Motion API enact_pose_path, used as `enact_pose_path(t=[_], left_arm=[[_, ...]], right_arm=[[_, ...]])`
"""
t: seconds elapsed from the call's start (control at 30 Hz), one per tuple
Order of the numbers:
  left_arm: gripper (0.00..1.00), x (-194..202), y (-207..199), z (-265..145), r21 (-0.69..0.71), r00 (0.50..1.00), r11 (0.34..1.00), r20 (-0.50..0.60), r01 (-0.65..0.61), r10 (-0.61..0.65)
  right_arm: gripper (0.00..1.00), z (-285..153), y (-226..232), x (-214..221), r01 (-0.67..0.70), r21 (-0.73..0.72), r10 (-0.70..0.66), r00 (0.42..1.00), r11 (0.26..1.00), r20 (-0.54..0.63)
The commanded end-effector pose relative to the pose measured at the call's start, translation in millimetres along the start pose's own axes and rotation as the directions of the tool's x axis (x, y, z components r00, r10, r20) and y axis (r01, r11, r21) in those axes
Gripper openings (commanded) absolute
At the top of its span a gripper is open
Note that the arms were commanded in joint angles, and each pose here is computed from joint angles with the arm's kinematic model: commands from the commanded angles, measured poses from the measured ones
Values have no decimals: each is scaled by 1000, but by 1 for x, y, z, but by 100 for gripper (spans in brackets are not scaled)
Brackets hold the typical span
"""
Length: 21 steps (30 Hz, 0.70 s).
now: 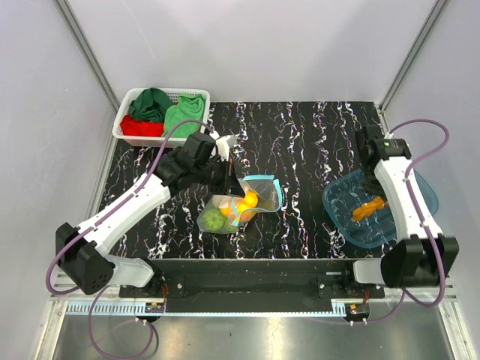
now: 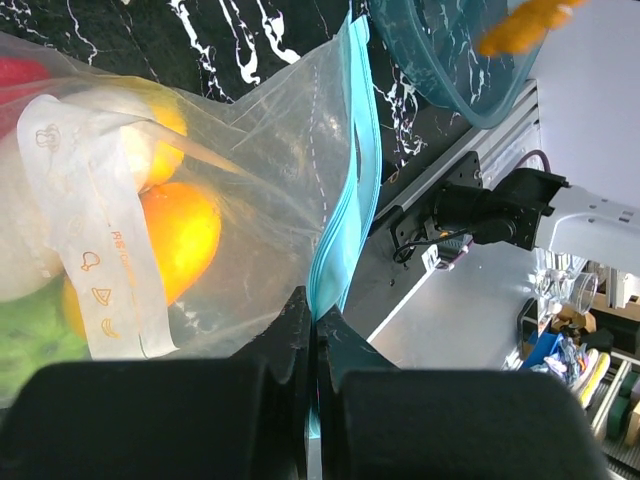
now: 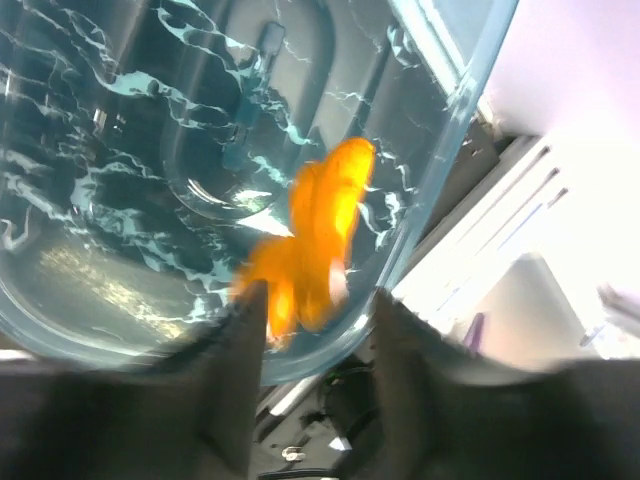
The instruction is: Open the zip-top bag and remove the fake food
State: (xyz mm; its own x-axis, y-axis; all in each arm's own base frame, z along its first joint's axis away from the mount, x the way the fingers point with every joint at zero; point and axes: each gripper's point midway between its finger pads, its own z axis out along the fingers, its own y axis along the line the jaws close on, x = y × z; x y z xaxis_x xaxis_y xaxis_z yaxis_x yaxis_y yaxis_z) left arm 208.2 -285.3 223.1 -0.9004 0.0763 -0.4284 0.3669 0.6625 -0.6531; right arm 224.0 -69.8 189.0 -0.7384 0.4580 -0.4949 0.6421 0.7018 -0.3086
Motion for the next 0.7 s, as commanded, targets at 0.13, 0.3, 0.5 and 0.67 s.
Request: enact_pose_path(t=[0.13,0.3,0.5,0.67], left_arm=[[0,-18,-25,-14,70,997,995,54,-66,62],[0,-17,-23,-7,75,999,996,39,-41,38],[0,-22,-22,-1,71,999,997,38,-14,11],[0,-25,-24,2,77,999,997,35,10,-12]], right_arm=[[77,-26,30,-28,104,-173,-101,994,979,28],[78,-92,107,19,202,-574,-230,973,794,24],[57,-194,164,71,112,-906,-232,973,407,16],[50,-234,192,98,129,-961,-271,961,245,60]])
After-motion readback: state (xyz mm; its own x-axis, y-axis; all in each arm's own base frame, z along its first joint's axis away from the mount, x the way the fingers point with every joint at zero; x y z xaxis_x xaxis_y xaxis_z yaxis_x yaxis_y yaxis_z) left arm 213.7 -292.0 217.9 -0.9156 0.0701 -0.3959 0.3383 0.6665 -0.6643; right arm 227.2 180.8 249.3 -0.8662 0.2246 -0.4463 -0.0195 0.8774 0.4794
